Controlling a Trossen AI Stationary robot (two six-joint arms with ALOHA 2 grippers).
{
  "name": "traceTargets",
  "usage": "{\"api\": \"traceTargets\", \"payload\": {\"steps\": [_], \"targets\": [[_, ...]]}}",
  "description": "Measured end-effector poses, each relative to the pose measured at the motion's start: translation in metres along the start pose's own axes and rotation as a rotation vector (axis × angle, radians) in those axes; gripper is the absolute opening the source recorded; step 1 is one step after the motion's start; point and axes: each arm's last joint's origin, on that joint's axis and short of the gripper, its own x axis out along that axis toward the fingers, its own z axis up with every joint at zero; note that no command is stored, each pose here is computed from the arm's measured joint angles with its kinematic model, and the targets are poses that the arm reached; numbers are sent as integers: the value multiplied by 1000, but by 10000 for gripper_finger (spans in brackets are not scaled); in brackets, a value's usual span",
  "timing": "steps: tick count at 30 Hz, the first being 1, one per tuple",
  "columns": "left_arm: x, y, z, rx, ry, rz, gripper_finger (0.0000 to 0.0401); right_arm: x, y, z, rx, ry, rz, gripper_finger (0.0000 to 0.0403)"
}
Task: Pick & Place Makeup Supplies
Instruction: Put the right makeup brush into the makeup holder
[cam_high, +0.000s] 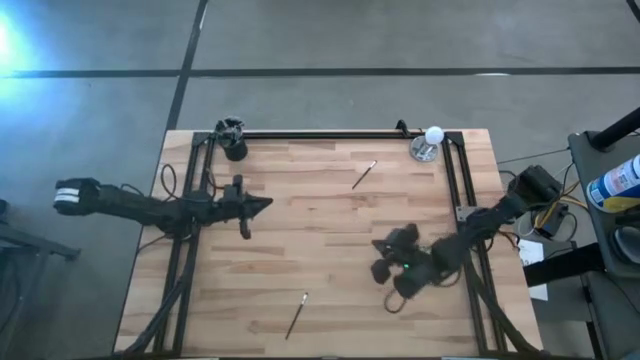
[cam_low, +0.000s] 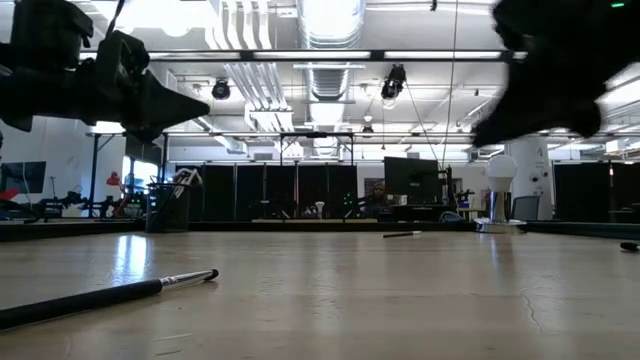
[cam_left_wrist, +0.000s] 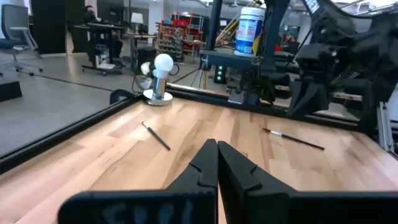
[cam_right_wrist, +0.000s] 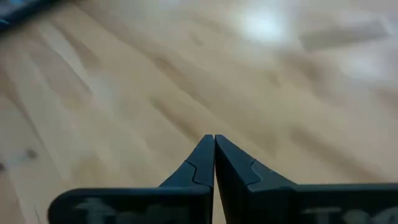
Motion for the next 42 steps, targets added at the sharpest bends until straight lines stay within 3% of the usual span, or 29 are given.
{"api": "traceTargets", "payload": {"steps": [4, 8, 11, 20, 26, 34, 42], "targets": [[0, 0, -2, 2, 8, 5, 2, -25, -6, -10, 112, 184, -137, 8], [1, 0, 0, -3, -10, 3, 2, -42, -10, -16, 169, 337, -316, 11], [2, 0, 1, -5, -16, 2, 2, -45, -11, -23, 189, 422, -390, 25], [3, 0, -1, -12, 7, 5, 2, -34, -30, -43, 250, 428, -504, 106], [5, 0, -5, -19, 32, 9, 2, -25, -52, -48, 278, 401, -591, 128], [6, 0, -8, -29, 53, 12, 2, -12, -62, -60, 330, 390, -565, 107], [7, 1, -13, -64, 96, 32, 3, -9, -61, -63, 265, 374, -534, 52]]}}
